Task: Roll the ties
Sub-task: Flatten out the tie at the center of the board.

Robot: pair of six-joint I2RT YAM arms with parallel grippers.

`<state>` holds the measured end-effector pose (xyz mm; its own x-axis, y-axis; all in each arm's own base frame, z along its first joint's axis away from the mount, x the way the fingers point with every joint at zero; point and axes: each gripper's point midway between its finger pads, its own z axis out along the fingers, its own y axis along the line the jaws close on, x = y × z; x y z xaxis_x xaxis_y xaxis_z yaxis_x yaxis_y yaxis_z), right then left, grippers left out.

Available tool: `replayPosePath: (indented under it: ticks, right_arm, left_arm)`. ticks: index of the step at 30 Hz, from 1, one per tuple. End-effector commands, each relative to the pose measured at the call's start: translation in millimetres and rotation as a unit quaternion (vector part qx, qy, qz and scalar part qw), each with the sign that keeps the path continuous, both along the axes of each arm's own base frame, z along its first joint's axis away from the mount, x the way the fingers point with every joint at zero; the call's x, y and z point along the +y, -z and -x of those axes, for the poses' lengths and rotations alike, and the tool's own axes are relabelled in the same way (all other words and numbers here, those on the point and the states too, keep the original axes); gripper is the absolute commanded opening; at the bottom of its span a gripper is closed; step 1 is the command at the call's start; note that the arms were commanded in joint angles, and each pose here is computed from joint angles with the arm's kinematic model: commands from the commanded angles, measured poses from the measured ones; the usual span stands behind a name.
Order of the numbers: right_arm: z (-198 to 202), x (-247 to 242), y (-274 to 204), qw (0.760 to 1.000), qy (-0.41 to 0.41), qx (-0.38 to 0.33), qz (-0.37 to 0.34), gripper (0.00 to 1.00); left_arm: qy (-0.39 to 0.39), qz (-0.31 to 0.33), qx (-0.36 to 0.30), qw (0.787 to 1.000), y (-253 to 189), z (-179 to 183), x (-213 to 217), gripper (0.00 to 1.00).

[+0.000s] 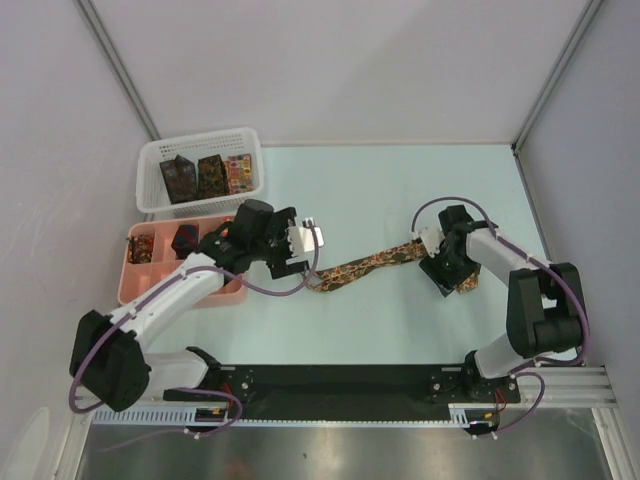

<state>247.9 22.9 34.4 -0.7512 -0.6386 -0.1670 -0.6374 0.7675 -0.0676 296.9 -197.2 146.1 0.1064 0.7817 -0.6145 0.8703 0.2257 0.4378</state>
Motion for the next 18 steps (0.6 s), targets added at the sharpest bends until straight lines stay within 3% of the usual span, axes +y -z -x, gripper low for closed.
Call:
replayPosePath:
  ticks: [1, 4, 7, 8, 16, 18]
  right_arm:
    - [-27, -20, 7, 0.997, 0.016, -0.042, 0.066, 0.58]
    - [-38, -30, 17, 0.994, 0.031, -0.048, 0.092, 0.46]
    - [-55, -43, 11, 0.992, 0.053, -0.054, 0.103, 0.19]
    - [-62, -47, 3, 0.991, 0.060, -0.061, 0.099, 0.01]
    - [-139, -150, -84, 0.967, 0.173, -0.157, 0.101, 0.00]
    - [-145, -167, -78, 0.966, 0.189, -0.140, 0.107, 0.12]
  left_arm:
    - [-0.027, 0.088, -0.003, 0.996, -45, 18, -2, 0.99]
    - [-0.022, 0.097, -0.014, 0.995, -53, 25, 1, 1.00]
    - [0.000, 0.097, -0.009, 0.995, -49, 36, 0, 0.98]
    - [0.012, 0.092, -0.009, 0.996, -45, 39, 0, 0.98]
    - [0.088, 0.048, -0.005, 0.995, -14, 49, -6, 0.91]
    - [0.102, 0.042, 0.021, 0.994, -4, 52, -15, 0.91]
